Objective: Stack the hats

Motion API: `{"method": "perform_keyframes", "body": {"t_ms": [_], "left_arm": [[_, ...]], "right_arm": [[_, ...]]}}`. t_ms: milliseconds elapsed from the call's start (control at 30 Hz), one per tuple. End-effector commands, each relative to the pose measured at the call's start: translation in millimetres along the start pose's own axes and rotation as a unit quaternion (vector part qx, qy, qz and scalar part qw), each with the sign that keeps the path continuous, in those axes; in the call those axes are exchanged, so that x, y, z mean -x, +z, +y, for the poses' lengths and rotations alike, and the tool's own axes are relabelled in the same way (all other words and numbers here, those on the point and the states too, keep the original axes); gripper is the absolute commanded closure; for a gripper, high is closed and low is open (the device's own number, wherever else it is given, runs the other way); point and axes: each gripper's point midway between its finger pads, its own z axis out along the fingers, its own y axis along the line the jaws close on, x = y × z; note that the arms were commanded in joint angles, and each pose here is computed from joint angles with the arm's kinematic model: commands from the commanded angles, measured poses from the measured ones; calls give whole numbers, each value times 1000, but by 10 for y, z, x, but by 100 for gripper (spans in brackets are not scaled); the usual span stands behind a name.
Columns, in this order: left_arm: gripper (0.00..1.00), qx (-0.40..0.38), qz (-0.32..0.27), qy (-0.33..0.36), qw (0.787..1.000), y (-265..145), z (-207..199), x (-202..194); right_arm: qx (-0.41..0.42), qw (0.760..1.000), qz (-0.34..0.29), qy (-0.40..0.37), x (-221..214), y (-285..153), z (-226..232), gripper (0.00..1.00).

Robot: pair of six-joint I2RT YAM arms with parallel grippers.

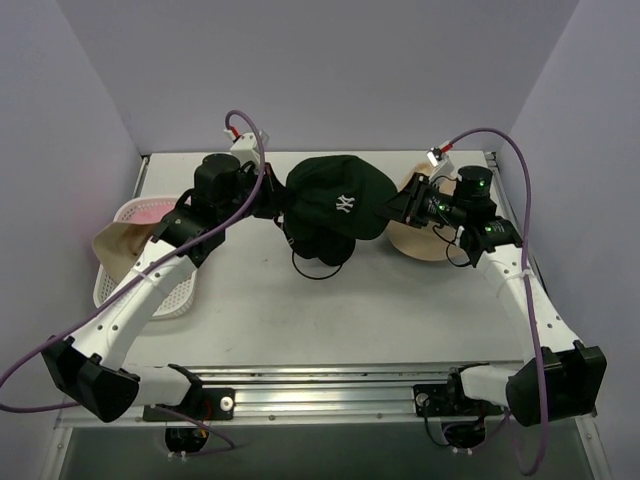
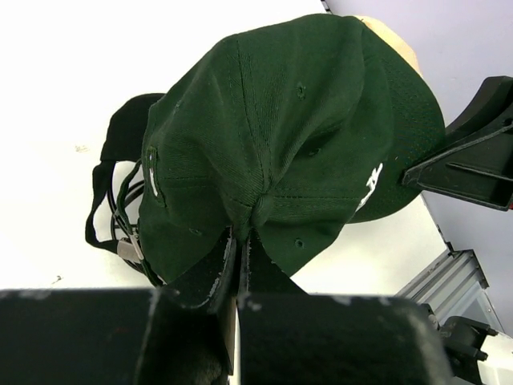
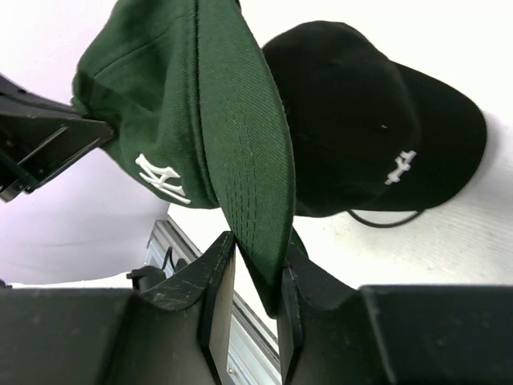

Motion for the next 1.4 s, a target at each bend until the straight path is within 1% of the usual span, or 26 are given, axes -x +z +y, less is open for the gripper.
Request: {"method": "perform_keyframes", "body": {"t_ms": [0,33,67,100,167,200,233,300,400,467,500,567,633,700,833,933,1000,1033,1067,1100,1167,1200,1300,1367], "left_arm": [[98,17,-37,10,999,-48,-30,261],[97,15,-32,9,999,-5,-37,237],[90,8,-30,9,999,13,-74,238],[85,-4,-23,9,1000,37,-122,214],[83,-12,-13,8,1000,104,-157,173],[82,-26,-12,9,1000,111,-218,172],[81,-32,-10,9,999,121,-238,163],[75,-40,-13,11,999,111,-271,172],[64,-38,-32,11,999,36,-282,254],[61,-34,-41,13,998,-21,-274,290],[56,-32,-42,13,999,-36,-266,288],[52,-19,-49,15,999,-81,-216,304],[50,1,-51,18,999,-113,-120,271],[48,49,-57,10,997,-132,95,259],[47,81,-35,-10,996,-36,405,51],[47,72,-19,-11,997,83,468,-59],[47,62,-12,-5,998,159,470,-115],[47,50,-1,-4,999,218,452,-164],[47,43,4,-2,999,253,437,-190],[48,38,7,4,999,288,437,-193],[48,41,20,7,999,362,475,-259],[48,45,22,9,999,380,502,-269],[48,58,27,5,998,447,622,-313],[48,65,30,1,997,476,687,-337]], "right_arm": [[-66,997,-36,-7,147,-37,-337,79],[-76,996,-36,-4,159,-39,-402,78],[-85,996,-40,-2,189,-35,-443,78],[-89,995,-38,2,190,-14,-478,77],[-94,995,-42,6,211,-4,-511,74],[-94,995,-42,7,206,3,-516,68],[-96,994,-44,8,205,-2,-524,66],[-110,993,-48,7,198,-13,-593,59],[-131,990,-42,5,167,-10,-701,57],[-133,990,-41,3,172,2,-719,56],[-134,990,-40,2,171,12,-730,56],[-136,990,-43,0,200,15,-736,56],[-136,990,-43,0,213,24,-732,56],[-142,989,-45,2,224,17,-755,56],[-166,984,-59,-12,271,-44,-758,57],[-166,984,-56,-37,214,-38,-631,57],[-176,980,-69,-58,207,-37,-543,57],[-179,979,-72,-65,178,-15,-497,57],[-168,980,-71,-74,89,40,-337,56],[-174,978,-81,-79,70,63,-327,56],[-151,981,-88,-83,-37,105,-116,57],[-153,980,-100,-84,-60,122,-119,57],[-128,979,-138,-84,-85,149,117,57],[-122,980,-136,-80,-204,211,135,57]]}}
